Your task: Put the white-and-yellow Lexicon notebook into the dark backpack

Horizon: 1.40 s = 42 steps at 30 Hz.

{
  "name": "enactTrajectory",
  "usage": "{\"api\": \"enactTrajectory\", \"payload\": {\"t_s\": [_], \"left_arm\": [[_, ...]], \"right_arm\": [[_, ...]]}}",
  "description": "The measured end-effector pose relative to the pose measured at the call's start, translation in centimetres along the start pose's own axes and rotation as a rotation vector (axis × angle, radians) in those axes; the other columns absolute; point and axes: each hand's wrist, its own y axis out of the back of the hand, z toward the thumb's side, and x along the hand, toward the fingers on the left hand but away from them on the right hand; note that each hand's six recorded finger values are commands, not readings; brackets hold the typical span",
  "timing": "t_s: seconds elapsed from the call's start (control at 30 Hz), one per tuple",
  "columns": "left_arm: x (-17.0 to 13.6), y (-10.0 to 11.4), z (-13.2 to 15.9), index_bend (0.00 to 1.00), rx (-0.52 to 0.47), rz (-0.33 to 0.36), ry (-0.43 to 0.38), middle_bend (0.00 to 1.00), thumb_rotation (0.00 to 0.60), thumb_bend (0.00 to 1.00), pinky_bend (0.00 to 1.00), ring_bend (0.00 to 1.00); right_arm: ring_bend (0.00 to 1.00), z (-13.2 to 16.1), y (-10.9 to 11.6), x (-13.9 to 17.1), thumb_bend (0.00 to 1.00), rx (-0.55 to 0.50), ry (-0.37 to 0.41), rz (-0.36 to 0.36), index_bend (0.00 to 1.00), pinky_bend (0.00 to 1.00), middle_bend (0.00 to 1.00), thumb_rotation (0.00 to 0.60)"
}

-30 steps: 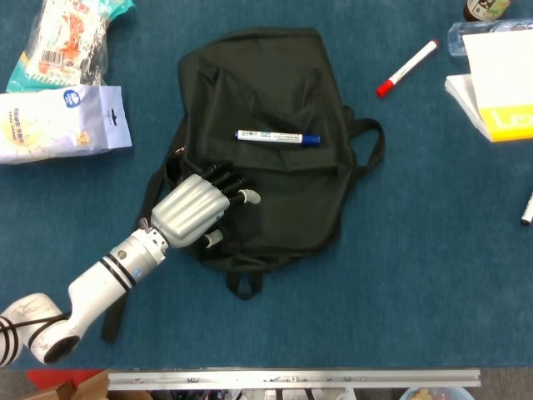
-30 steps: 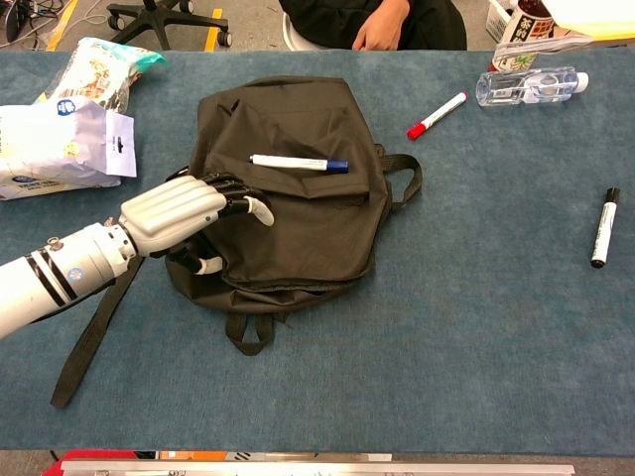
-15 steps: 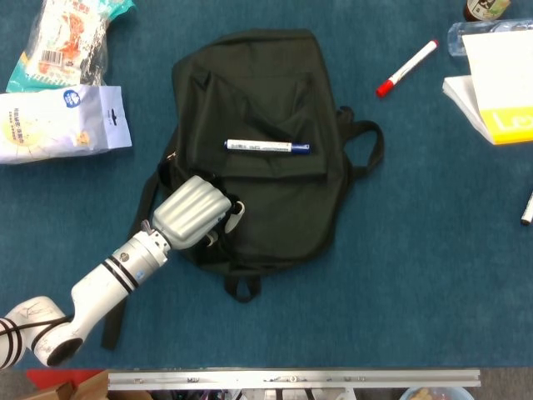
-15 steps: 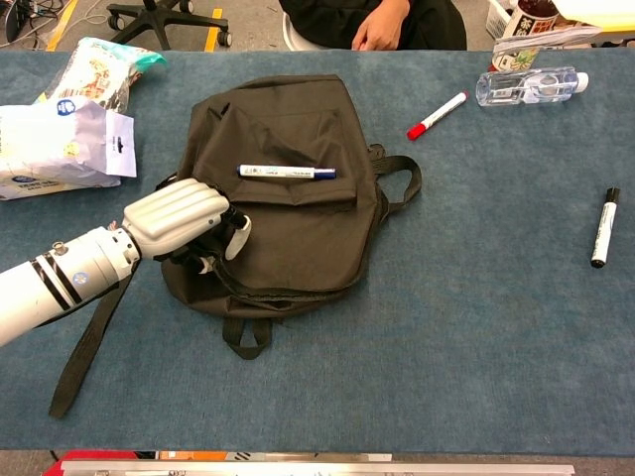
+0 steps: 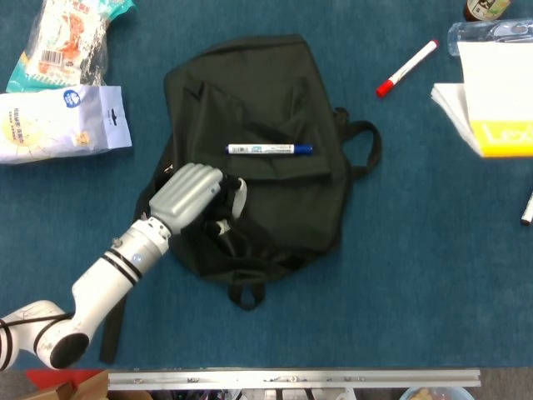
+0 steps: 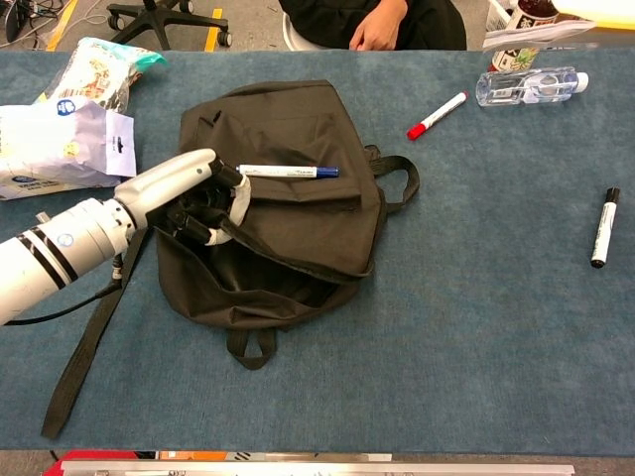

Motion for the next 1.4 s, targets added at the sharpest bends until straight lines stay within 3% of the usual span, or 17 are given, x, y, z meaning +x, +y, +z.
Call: {"api": "enactTrajectory", "payload": {"t_s": [0.33,0.63,0.9,1.4], "left_arm": [[0.8,2.1,0.3,0.7,-0.396,-0.005,0.155,0.74,0.6,0.39,0.6,0.68],[1.4,4.4,0.9,0.69,-0.635,0.03,0.217,0.74,0.6,0.39,0.6,0.68],[1.1,5.5,1.2,0.69,-0.765,0.033,0.236,0.74,0.6,0.39,0.6,0.67],[0.9,5.9,1.3,0.69,-0.808,0.03,0.244,0.73,0.6,0.39,0.6,0.67]], "right_arm": [[0.61,3.5,-0.1,1.3,0.49,-0.152,0.103,0.054,0.77,0.76,0.7,0.6],[0.61,7.2,-1.1,1.8,0.49,-0.261,0.22,0.121,0.77,0.76,0.7,0.6],[0.61,11.8,-2.7,1.6,0.49,-0.367,0.341,0.17,0.77,0.76,0.7,0.6],[0.61,17.8,-5.1,1.0,0.49,-0.477,0.488,0.234,0.78,0.76,0.71,0.6]]}}
